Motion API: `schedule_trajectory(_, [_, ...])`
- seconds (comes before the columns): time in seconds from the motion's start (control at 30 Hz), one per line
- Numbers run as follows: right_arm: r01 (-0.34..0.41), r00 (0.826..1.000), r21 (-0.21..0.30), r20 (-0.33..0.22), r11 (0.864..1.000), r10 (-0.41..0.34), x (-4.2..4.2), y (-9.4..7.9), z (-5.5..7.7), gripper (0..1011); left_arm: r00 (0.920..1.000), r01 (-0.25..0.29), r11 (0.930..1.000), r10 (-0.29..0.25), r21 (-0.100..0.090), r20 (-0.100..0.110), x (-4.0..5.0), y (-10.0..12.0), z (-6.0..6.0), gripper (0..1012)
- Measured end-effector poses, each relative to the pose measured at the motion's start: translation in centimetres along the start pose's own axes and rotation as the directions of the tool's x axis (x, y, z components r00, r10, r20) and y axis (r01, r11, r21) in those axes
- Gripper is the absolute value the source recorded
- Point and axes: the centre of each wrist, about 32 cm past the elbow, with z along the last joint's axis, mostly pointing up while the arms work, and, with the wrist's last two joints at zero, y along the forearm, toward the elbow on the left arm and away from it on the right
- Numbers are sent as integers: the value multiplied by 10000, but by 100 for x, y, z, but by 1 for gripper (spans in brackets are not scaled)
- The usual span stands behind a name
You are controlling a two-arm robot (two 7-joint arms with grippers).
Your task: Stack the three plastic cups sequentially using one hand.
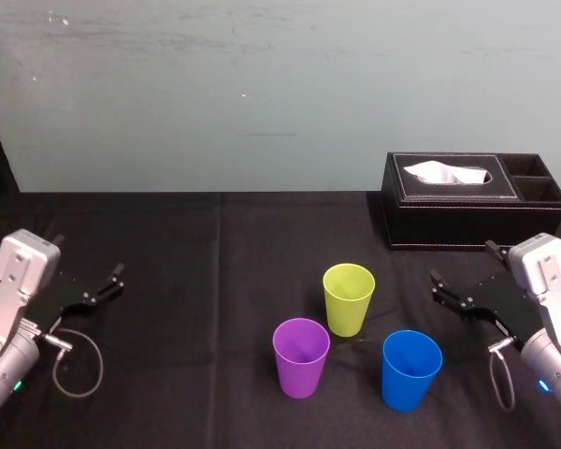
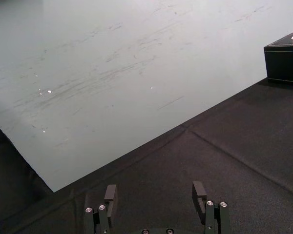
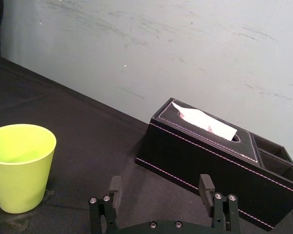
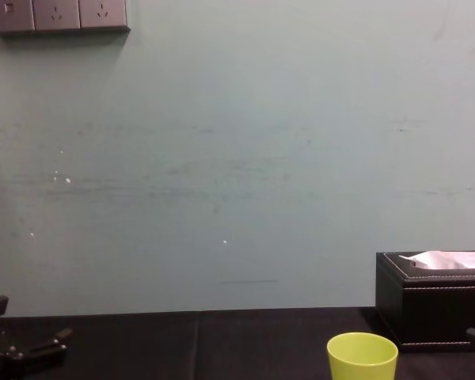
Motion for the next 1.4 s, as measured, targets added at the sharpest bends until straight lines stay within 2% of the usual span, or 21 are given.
schedule_trajectory(1.4, [0,10000,0,1,10000,0,0,0,0,1000,10000,0,10000,0,1,1,0,0,0,1000])
